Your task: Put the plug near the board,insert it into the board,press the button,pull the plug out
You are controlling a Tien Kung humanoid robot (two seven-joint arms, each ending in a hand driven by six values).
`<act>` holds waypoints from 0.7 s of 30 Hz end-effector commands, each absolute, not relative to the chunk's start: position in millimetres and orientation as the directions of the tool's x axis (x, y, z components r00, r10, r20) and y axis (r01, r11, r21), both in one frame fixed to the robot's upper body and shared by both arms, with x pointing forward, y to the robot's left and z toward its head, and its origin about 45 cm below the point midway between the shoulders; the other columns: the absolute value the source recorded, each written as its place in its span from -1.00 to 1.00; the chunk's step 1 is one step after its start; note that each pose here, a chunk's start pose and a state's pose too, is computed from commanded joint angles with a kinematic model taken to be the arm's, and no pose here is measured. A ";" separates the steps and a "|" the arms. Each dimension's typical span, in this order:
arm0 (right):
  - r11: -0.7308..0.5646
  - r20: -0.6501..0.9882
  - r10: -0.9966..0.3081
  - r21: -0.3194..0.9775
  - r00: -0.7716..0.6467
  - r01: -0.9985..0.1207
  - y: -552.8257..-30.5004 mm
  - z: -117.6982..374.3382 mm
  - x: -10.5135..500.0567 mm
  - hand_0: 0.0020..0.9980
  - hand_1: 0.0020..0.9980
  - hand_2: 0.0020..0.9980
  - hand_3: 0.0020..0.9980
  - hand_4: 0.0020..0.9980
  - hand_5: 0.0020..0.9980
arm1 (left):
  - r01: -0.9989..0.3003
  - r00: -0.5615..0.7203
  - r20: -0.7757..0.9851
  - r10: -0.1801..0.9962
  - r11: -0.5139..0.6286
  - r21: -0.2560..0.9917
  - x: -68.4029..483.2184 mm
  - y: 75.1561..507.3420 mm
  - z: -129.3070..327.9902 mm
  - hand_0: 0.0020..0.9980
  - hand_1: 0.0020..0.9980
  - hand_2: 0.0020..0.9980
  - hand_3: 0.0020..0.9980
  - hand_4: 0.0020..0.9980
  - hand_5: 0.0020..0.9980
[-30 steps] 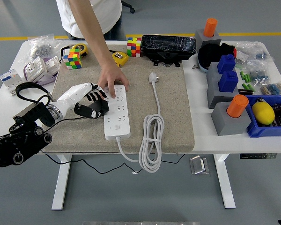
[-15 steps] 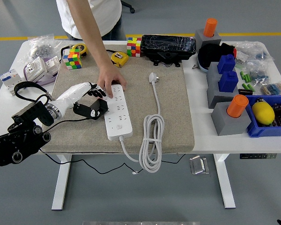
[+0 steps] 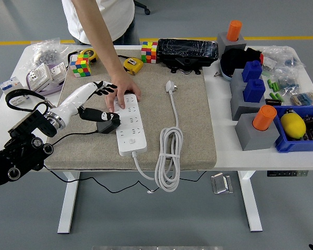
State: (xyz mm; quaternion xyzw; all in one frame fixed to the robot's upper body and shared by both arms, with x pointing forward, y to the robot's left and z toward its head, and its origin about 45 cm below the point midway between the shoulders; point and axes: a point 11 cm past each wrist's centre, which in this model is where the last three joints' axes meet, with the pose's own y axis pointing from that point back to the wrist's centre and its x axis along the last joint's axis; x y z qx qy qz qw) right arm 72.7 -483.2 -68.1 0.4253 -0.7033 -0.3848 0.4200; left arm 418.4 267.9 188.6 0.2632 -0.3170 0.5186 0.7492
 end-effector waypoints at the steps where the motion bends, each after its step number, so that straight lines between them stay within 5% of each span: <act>1: 0.342 0.264 -0.922 0.899 -0.285 -0.275 -483.2 -68.1 72.6 0.17 0.34 0.28 0.13 0.96 0.17 | -0.948 0.246 0.741 0.625 0.314 0.051 415.9 268.9 190.9 0.39 0.48 0.50 0.53 1.00 0.33; 21: 0.353 0.270 -0.918 0.891 -0.290 -0.286 -486.3 -65.9 74.8 0.17 0.34 0.27 0.13 0.96 0.17 | -0.950 0.295 0.802 0.520 0.251 0.186 349.7 285.4 156.1 0.38 0.47 0.48 0.46 0.78 0.52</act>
